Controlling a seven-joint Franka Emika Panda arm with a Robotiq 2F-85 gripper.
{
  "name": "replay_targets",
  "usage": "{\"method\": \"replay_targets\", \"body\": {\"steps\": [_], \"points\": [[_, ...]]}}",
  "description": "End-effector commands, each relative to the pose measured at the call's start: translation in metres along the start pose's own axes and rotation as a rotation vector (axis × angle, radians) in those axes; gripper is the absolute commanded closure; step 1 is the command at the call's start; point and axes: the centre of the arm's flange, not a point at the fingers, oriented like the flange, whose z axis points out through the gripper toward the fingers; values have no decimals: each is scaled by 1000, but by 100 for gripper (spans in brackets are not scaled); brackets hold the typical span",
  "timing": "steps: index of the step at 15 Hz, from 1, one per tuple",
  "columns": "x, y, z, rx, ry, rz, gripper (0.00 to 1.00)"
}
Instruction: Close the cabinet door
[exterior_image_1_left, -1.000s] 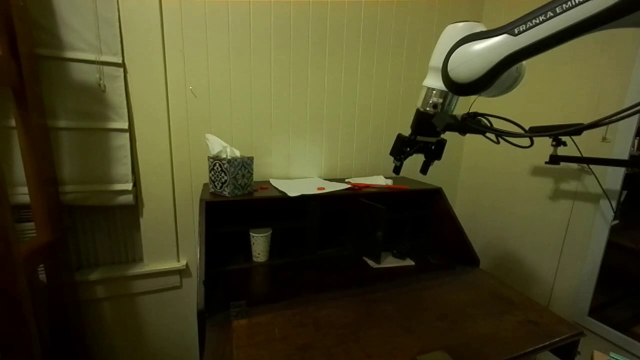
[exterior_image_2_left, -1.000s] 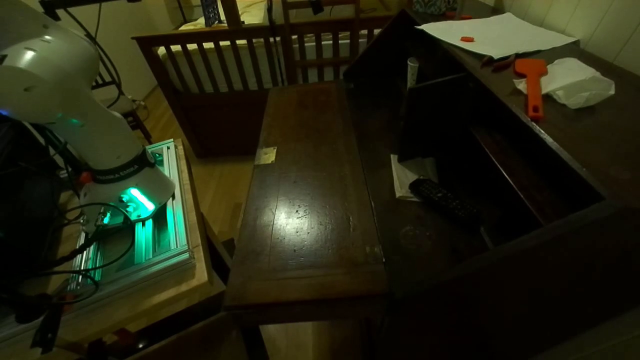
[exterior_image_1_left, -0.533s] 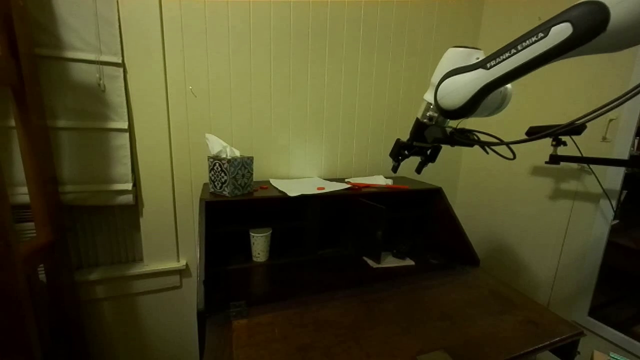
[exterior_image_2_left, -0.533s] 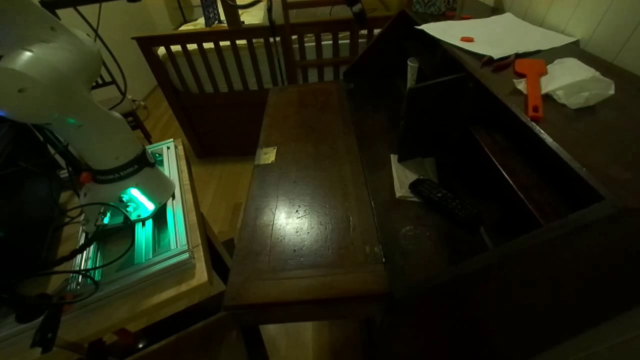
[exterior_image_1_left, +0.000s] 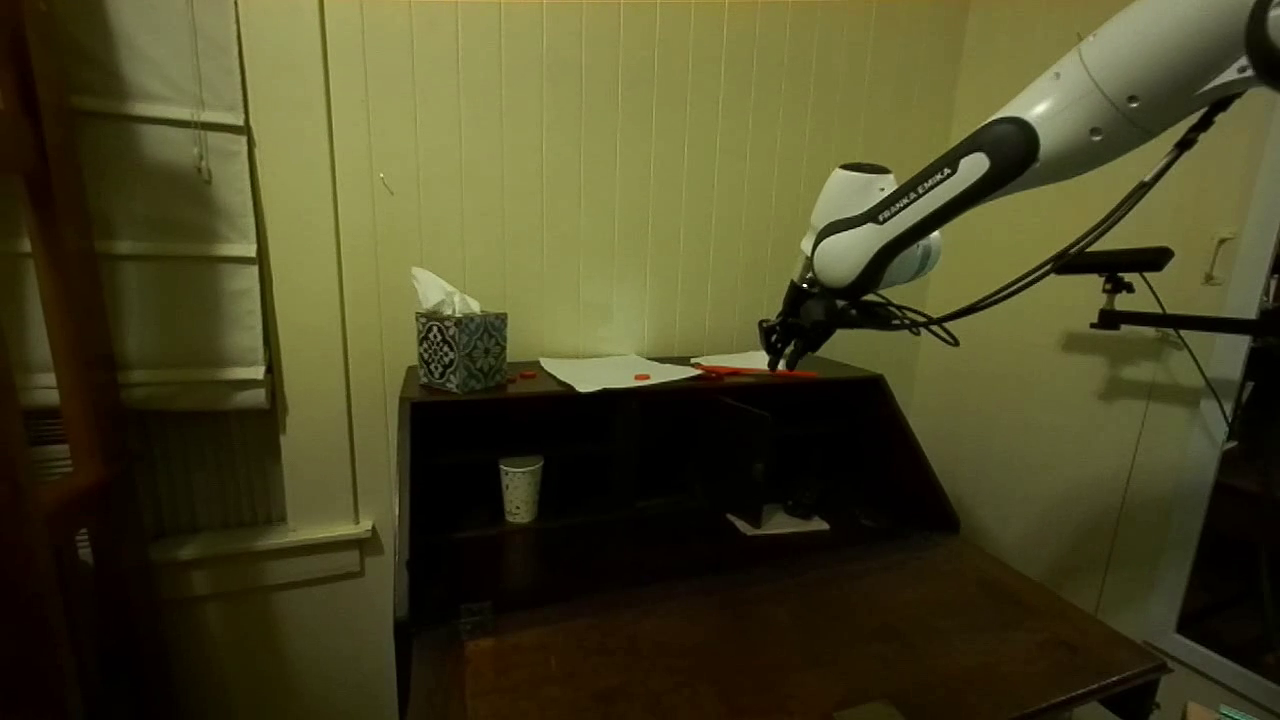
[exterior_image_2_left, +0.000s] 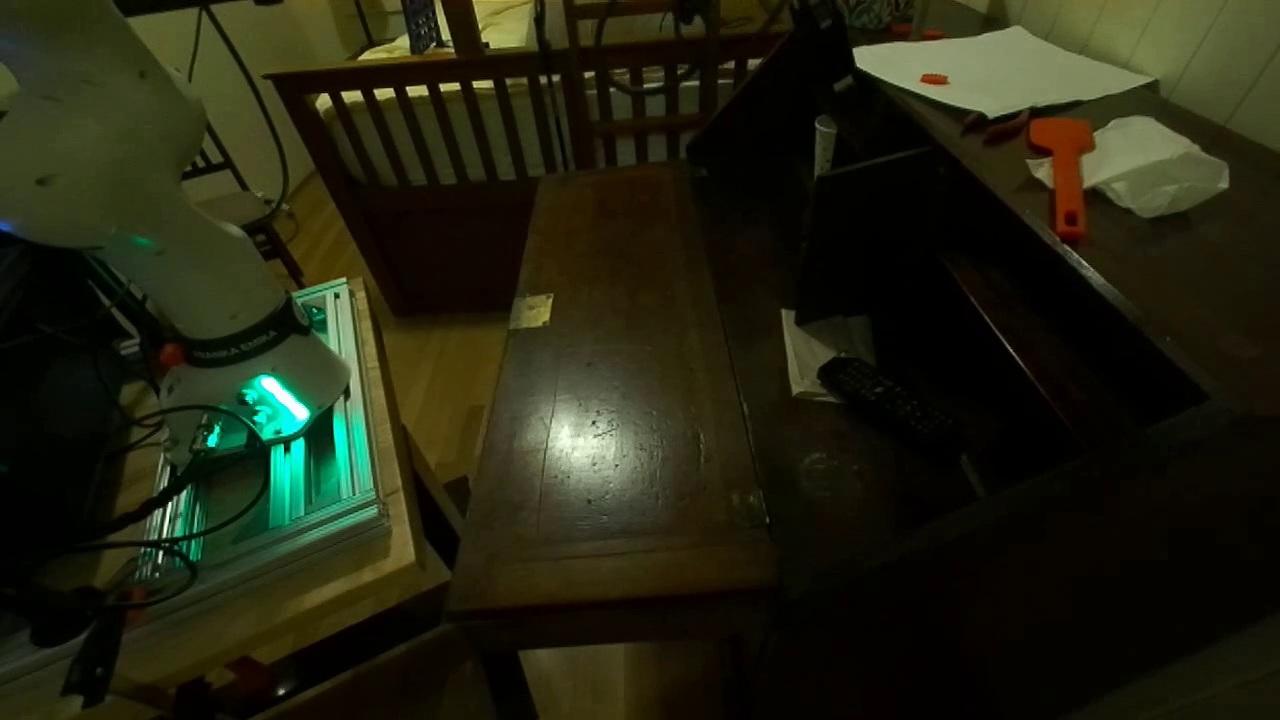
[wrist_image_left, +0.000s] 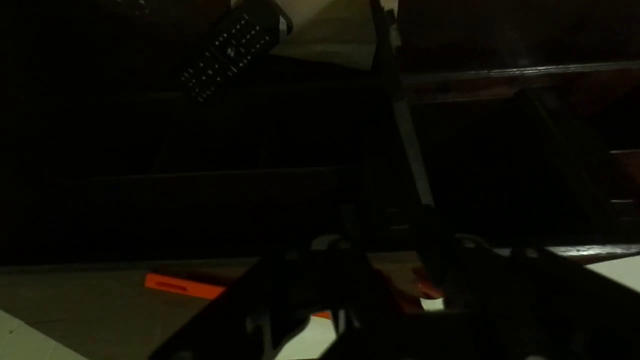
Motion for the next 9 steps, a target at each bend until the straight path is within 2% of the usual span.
{"method": "replay_targets", "body": {"steps": [1, 3, 9], "points": [[33, -10, 40, -43, 26, 3, 95], [36, -12, 57, -48, 19, -1, 100], [31, -15, 90, -58, -48, 9, 100]]}}
